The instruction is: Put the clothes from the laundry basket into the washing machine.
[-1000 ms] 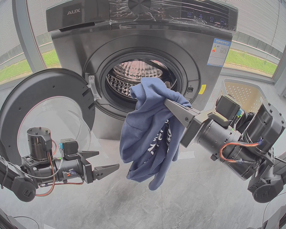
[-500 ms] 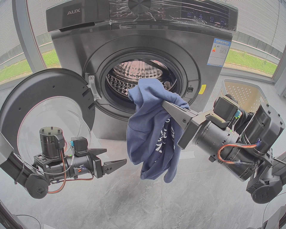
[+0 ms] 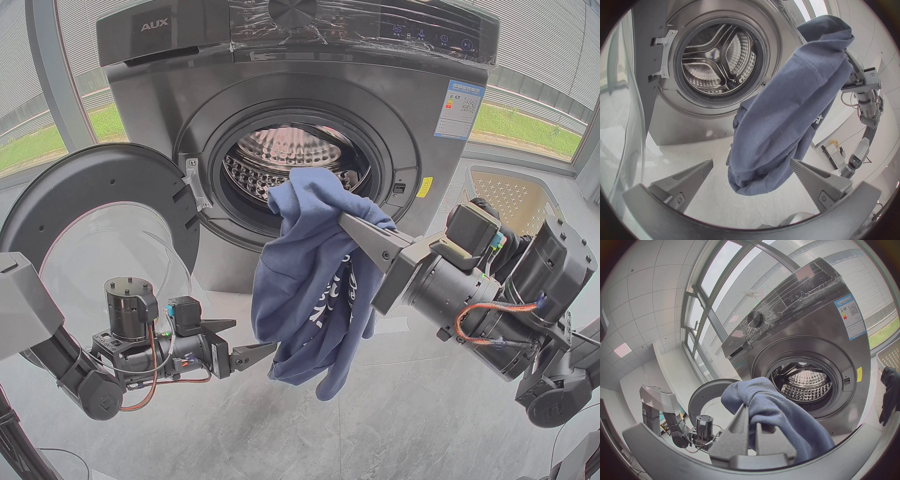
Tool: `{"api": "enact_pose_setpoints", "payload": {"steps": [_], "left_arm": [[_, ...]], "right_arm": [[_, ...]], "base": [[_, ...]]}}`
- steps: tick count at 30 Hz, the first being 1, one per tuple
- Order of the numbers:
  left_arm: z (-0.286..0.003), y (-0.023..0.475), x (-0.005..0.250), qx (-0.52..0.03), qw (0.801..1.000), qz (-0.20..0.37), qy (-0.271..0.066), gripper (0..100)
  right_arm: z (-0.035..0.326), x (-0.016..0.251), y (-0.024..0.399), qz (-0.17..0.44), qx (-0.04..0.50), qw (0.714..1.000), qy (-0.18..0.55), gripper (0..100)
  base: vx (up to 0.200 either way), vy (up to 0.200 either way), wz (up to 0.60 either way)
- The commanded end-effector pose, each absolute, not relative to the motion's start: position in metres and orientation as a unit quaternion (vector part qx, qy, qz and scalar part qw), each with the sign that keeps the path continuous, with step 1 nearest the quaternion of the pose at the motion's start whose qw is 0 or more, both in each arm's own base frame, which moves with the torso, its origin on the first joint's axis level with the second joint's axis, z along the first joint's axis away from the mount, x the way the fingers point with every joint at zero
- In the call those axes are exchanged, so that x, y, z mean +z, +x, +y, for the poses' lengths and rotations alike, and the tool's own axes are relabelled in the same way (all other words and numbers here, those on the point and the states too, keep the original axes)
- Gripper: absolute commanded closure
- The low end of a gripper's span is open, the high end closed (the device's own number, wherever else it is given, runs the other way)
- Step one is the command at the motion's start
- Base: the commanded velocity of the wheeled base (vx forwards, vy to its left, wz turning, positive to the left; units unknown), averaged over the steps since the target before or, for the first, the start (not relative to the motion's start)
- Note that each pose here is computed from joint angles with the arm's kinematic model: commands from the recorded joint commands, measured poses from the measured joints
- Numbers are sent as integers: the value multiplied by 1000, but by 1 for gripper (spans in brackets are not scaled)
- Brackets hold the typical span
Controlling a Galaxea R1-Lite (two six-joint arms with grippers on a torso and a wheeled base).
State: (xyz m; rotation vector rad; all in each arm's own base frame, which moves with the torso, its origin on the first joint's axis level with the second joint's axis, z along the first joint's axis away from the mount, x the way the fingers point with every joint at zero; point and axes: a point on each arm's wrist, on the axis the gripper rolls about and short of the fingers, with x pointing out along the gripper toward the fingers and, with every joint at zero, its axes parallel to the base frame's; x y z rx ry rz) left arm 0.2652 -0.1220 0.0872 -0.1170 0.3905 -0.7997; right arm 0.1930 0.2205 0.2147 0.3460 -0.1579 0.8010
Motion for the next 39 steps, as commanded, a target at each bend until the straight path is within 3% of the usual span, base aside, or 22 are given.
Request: {"api": "enact_pose_setpoints", "payload": {"steps": [1,21,30,39], "left_arm": [[-124,268,83,-387,900,194,-57,0],[-142,294,56,-398,900,169,-56,0],[-156,305,50,-408,903,120,-65,0],[-161,303,52,-416,900,111,-66,0]], "right_arm": [[221,214,193,-75,388,903,167,100],[224,211,192,-71,392,902,165,100],[226,209,191,-73,395,900,167,100],[229,206,191,-70,397,900,166,100]], "base": [[0,0,0],[0,0,0],[0,0,0],[0,0,0]]}}
